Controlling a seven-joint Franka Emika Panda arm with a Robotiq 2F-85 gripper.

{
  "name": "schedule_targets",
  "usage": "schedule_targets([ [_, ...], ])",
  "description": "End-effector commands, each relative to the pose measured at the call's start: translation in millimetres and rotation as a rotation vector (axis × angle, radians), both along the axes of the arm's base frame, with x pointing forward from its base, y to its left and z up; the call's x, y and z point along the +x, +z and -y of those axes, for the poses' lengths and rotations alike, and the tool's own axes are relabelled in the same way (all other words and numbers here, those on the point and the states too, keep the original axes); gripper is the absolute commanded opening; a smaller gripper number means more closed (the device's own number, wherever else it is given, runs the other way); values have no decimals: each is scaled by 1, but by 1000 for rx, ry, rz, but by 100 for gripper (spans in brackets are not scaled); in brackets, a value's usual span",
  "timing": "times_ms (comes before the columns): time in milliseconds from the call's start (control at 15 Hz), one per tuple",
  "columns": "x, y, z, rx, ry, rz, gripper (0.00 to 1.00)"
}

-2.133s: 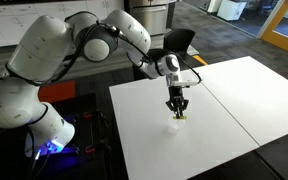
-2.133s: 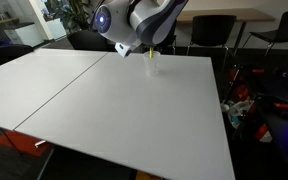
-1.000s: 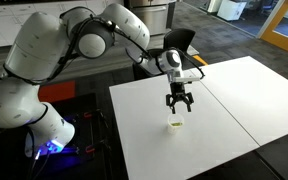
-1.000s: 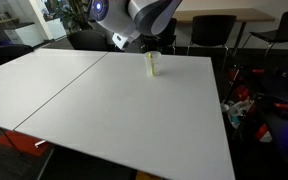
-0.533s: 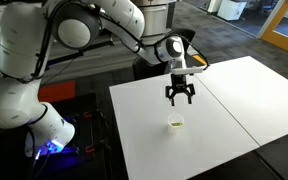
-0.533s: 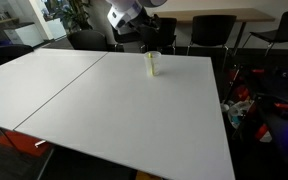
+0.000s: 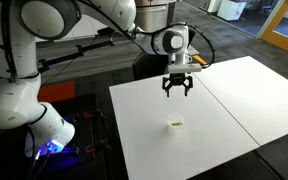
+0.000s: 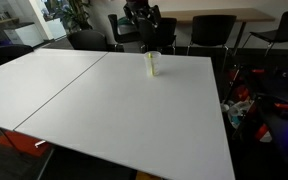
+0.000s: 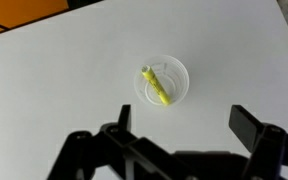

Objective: Put the yellow marker inside the clear cup then take it out of the cup

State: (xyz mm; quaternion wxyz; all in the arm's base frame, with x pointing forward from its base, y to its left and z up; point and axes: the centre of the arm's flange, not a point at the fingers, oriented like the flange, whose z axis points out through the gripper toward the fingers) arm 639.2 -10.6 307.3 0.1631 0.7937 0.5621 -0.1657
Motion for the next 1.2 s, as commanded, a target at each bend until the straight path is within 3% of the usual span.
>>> schedule_targets([
  [0, -29, 29, -2, 96, -148, 91, 100],
  [333, -43, 50, -3, 198, -403, 151, 100],
  [800, -54, 52, 16, 261, -770, 203, 100],
  [1133, -49, 53, 25, 318, -755, 223, 100],
])
